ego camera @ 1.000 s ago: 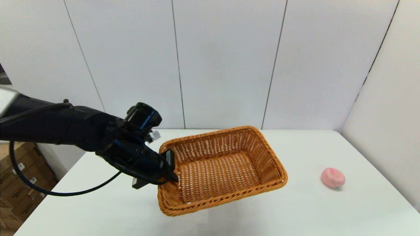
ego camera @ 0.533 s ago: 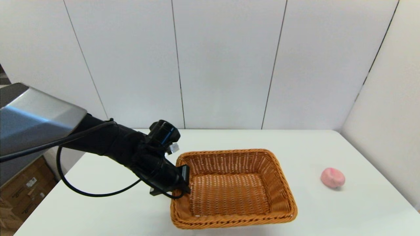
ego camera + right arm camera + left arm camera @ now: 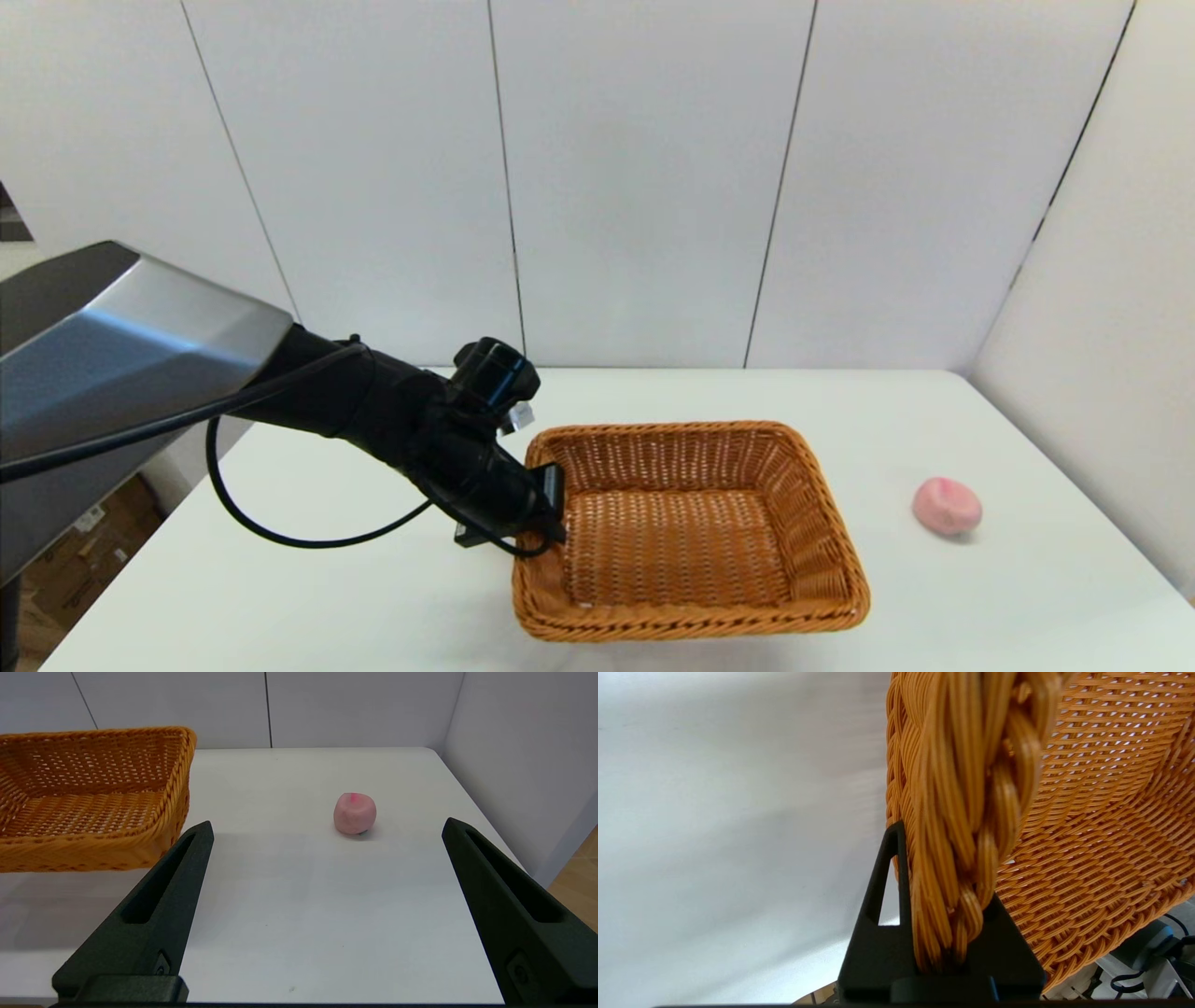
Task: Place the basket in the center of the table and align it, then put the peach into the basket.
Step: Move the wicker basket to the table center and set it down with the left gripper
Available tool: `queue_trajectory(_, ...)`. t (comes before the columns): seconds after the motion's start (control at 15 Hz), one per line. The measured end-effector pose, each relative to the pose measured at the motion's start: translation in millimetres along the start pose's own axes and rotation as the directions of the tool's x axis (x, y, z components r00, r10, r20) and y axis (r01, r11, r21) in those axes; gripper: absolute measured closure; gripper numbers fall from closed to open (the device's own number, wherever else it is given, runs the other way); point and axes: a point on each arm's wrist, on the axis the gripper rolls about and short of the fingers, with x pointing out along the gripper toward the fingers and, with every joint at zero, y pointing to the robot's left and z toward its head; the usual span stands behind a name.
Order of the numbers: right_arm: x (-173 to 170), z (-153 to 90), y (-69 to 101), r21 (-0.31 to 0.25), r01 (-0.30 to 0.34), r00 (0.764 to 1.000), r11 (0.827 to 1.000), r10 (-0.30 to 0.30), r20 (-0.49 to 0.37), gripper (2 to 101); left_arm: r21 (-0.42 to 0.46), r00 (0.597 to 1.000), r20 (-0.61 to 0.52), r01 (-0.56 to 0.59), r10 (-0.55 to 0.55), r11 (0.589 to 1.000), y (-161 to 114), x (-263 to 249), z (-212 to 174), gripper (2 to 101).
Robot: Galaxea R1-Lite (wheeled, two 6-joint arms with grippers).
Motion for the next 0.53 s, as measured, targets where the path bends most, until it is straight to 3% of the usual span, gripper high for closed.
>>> queue_trajectory(0.53,0.0,0.0,0.0,0.000,0.001,1.000,1.000,-0.001,0.000,5.2,0.020,0.999,-0.035,-0.014,0.015,1.000,-0.1,12.6,-3.6,89.1)
